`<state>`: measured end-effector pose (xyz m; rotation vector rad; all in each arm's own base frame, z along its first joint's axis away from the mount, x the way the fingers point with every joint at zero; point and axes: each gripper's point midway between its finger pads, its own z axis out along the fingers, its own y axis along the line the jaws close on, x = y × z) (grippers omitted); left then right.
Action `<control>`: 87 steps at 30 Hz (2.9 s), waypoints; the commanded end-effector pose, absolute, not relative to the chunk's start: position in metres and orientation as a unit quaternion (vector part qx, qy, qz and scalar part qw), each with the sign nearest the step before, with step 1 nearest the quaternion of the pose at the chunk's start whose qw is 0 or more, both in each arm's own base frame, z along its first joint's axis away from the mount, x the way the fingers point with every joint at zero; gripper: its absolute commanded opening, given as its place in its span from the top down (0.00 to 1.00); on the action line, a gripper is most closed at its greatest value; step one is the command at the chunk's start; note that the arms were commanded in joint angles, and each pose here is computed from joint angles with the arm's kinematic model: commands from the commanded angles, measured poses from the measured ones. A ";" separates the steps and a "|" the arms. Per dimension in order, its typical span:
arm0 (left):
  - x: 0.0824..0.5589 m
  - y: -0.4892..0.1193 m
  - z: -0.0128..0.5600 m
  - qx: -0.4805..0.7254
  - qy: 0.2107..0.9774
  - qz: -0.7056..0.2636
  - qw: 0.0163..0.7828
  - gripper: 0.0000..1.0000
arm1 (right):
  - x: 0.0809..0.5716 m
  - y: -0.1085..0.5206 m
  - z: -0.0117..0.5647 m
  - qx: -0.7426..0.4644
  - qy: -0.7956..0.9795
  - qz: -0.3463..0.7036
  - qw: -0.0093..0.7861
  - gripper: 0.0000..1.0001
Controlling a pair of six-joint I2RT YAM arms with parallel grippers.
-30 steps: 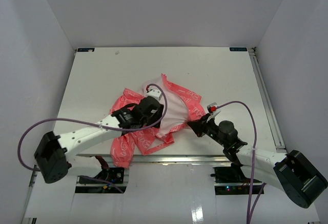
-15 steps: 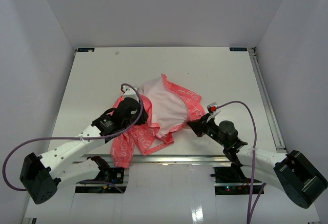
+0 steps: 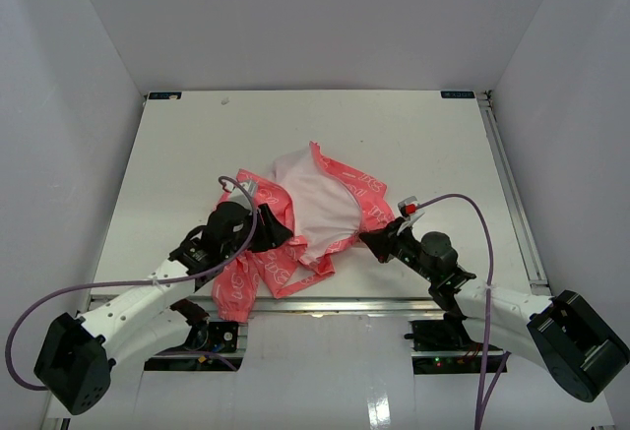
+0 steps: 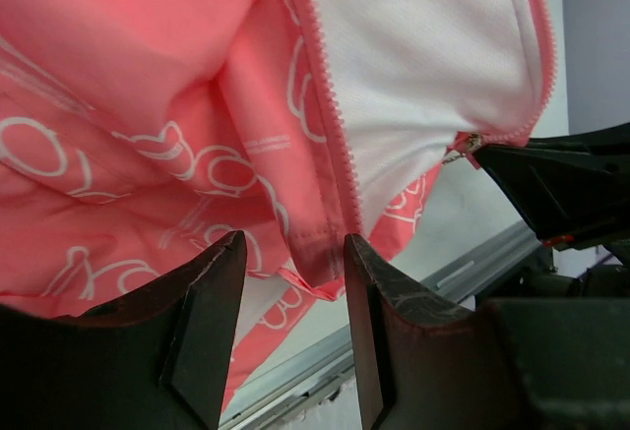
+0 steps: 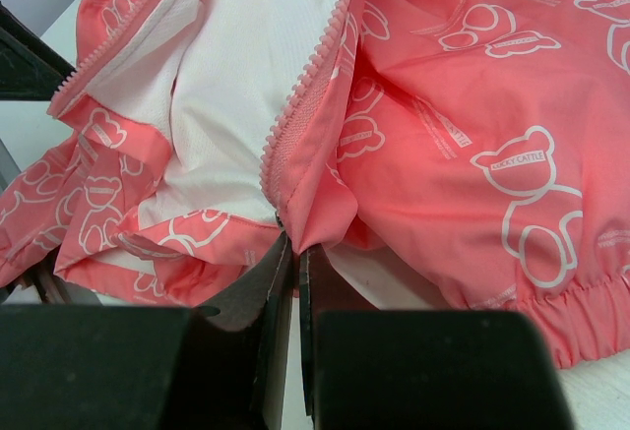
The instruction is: Zip up the jacket
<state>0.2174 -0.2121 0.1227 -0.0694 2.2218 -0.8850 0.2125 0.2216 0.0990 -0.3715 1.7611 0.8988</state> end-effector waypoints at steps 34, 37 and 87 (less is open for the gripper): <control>0.227 -0.246 0.122 -0.011 0.832 -0.421 0.360 0.71 | 0.212 0.220 0.103 -0.159 0.726 0.379 0.551 0.92; 0.227 -0.245 0.122 -0.013 0.833 -0.418 0.361 0.72 | 0.212 0.220 0.103 -0.159 0.727 0.379 0.551 0.92; 0.213 -0.251 0.184 0.129 0.669 -0.498 0.536 1.00 | 0.166 0.306 0.198 -0.295 0.584 0.582 0.483 0.92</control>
